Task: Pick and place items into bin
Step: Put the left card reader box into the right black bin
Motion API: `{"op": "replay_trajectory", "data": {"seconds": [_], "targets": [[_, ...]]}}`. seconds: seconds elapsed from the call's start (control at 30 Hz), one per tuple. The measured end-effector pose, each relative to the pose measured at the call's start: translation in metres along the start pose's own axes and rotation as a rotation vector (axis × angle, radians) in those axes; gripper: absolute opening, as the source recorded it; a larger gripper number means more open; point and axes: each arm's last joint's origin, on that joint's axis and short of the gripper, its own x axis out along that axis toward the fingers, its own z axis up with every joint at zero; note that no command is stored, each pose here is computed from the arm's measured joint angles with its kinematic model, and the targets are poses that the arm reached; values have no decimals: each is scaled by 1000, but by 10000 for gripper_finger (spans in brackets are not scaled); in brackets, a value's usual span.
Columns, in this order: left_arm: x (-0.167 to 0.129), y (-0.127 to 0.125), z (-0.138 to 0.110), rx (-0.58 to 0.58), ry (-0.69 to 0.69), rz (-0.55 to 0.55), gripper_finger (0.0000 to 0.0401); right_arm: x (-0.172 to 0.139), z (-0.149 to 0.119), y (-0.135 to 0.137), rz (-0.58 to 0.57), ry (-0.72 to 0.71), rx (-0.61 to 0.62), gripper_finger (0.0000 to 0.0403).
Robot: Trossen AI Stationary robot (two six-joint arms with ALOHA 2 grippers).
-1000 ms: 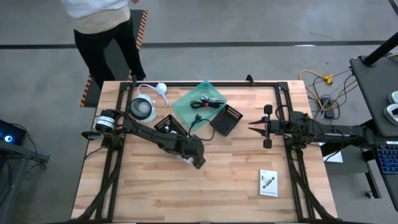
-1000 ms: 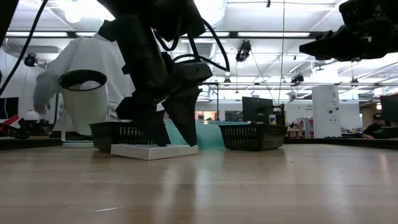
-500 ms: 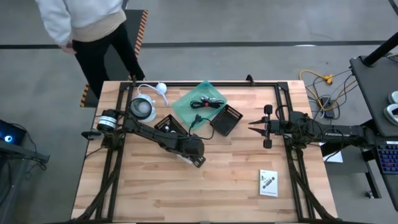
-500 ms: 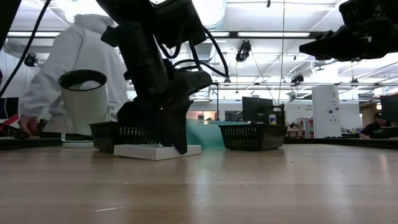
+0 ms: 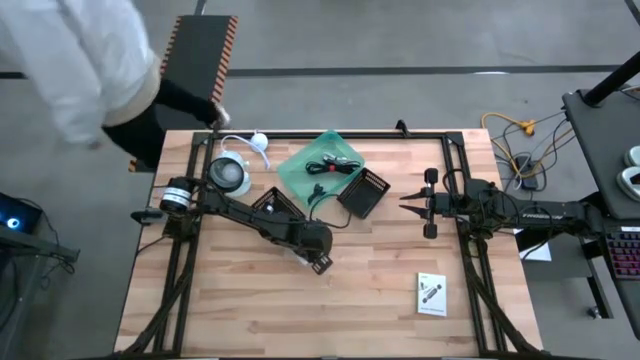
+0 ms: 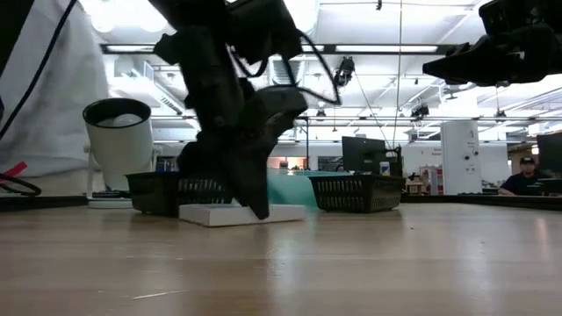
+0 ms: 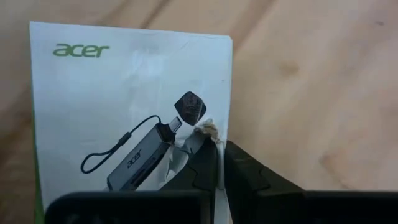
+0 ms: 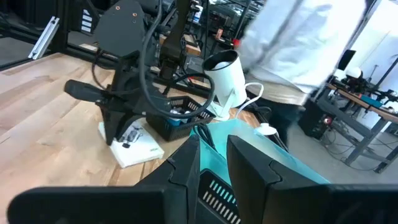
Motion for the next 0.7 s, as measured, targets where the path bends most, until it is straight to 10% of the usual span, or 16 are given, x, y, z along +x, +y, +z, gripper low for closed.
{"op": "replay_trajectory", "data": {"seconds": [0.7], "targets": [[-54,-43,67,213,-338,-93,2,0,0,0,0,0,0,68]]}}
